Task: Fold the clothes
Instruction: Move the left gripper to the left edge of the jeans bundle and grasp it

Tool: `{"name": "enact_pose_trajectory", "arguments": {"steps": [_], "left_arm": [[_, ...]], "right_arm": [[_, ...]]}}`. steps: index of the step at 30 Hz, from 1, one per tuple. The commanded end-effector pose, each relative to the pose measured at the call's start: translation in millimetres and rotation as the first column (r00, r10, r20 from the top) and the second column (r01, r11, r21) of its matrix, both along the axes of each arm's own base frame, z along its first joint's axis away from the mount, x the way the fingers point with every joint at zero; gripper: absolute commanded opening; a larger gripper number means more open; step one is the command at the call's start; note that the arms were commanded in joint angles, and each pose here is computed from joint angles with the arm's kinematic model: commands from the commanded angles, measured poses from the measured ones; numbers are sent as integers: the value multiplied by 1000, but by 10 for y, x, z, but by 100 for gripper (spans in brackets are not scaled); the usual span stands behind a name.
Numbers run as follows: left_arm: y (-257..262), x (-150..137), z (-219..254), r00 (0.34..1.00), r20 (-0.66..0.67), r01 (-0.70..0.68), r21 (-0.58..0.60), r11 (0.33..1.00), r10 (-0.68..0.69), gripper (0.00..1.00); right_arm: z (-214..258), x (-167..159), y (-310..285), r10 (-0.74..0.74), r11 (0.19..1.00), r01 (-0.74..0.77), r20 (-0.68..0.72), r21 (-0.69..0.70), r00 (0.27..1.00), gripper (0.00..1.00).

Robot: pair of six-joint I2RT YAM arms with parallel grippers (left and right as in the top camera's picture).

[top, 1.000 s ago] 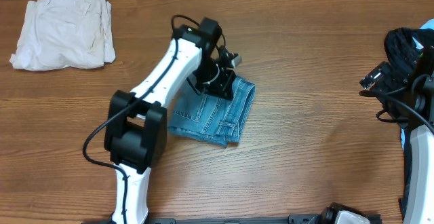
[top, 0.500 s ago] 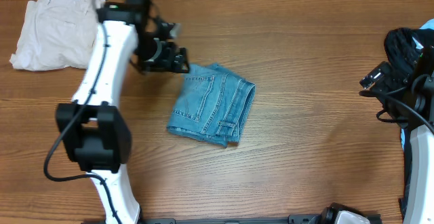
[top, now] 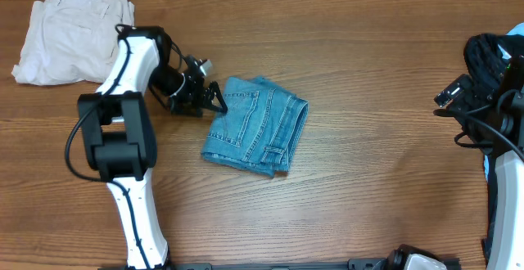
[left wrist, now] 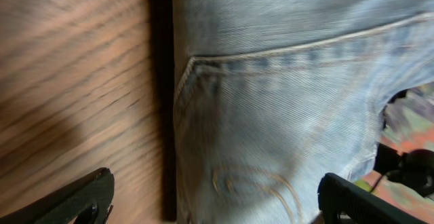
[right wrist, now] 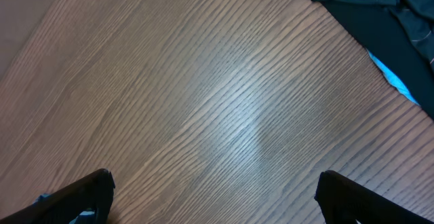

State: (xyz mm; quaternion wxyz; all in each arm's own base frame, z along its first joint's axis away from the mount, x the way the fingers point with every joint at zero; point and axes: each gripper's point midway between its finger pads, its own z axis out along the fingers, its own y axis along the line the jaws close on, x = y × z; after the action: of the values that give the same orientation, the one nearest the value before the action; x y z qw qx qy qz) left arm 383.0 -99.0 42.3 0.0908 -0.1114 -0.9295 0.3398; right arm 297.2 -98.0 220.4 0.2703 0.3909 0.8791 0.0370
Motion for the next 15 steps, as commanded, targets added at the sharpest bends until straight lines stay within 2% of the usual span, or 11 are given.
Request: {"name": "enact_pose_trajectory", "arguments": {"steps": [1,7,15], "left_arm": [[-155,-93,-148,998,-68,11,-77,997,-16,97],[-279,-165,-283,990,-143,-9,-132,991,-11,98],[-480,-250,-330,985,-165,29,-158,987,-55,98]], "right_arm": [[60,17,-38,-14,1000,14,16,-14,1000,100],[60,17,-38,-14,1000,14,16,-14,1000,100],[60,17,-38,-14,1000,14,16,-14,1000,100]]}}
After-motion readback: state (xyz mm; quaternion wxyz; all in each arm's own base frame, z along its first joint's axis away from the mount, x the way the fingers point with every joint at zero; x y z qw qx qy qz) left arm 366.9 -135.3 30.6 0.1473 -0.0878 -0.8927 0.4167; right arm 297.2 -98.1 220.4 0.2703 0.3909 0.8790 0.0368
